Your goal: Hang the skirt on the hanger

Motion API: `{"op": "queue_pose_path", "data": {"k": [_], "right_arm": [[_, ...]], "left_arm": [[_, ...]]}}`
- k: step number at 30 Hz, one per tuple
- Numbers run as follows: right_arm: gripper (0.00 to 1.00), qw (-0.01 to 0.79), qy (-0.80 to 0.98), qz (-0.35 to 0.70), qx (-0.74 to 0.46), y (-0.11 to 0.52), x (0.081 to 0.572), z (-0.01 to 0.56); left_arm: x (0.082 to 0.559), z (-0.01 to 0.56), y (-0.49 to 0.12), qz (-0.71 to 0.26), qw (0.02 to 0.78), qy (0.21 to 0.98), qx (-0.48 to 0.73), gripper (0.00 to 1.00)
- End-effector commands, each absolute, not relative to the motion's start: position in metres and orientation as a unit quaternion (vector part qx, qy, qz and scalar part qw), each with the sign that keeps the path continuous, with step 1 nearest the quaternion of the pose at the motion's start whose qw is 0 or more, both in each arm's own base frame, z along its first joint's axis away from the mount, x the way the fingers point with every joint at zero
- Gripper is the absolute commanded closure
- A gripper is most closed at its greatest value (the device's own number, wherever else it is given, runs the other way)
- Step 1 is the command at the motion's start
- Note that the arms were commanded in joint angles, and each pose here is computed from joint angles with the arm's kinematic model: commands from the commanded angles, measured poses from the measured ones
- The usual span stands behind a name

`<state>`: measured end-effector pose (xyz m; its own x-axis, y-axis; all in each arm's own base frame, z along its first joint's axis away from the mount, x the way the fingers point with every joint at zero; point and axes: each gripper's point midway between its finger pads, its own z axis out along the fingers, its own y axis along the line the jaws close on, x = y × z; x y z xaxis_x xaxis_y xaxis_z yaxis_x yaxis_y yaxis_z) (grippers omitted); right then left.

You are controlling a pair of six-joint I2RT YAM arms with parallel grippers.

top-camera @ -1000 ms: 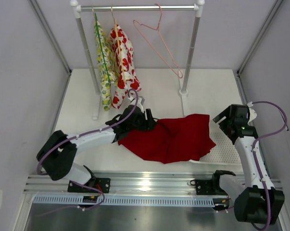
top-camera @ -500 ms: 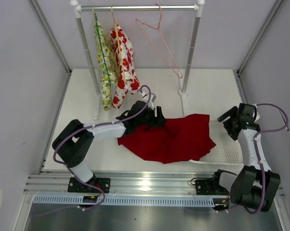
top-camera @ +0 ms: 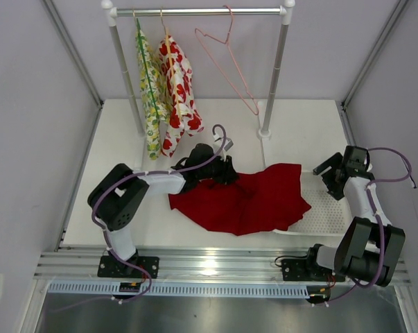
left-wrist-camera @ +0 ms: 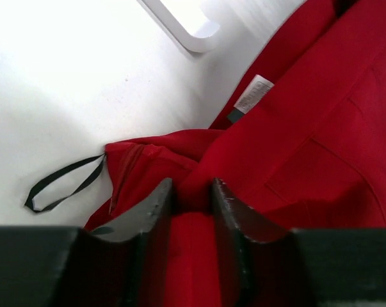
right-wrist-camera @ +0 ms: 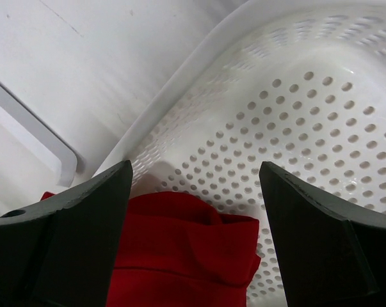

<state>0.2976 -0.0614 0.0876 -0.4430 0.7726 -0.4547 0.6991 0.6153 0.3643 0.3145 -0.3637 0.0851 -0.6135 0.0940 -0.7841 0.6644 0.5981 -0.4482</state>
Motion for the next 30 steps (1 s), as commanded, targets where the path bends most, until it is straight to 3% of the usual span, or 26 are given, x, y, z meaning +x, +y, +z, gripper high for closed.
{"op": "queue_pose_path", "data": {"k": [1,3,4,14,20,30], "right_arm": [[0.14,0.338,0.834,0.063,0.432,-0.076,0.321,0.109],[0.14,0.338,0.833,0.06,0.434,-0.081,0.324,0.109],[0.14,0.339,0.831,0.057,0.437,-0.085,0.324,0.11],[0.14,0.34,0.807,0.02,0.482,-0.134,0.327,0.114],[0.15,0.342,0.798,0.018,0.496,-0.144,0.33,0.117],[0.15,0.346,0.782,-0.025,0.517,-0.169,0.331,0.122]], "left_arm": [[0.323,0.115,-0.378,-0.412,0.396,0.777,0.266,0.81],[0.326,0.121,-0.377,-0.406,0.401,0.777,0.265,0.98],[0.326,0.121,-0.375,-0.402,0.399,0.781,0.263,1.0],[0.332,0.22,-0.333,-0.354,0.471,0.777,0.221,1.0],[0.318,0.299,-0.303,-0.349,0.517,0.751,0.216,1.0],[0.291,0.381,-0.261,-0.348,0.553,0.723,0.223,1.0]]}}
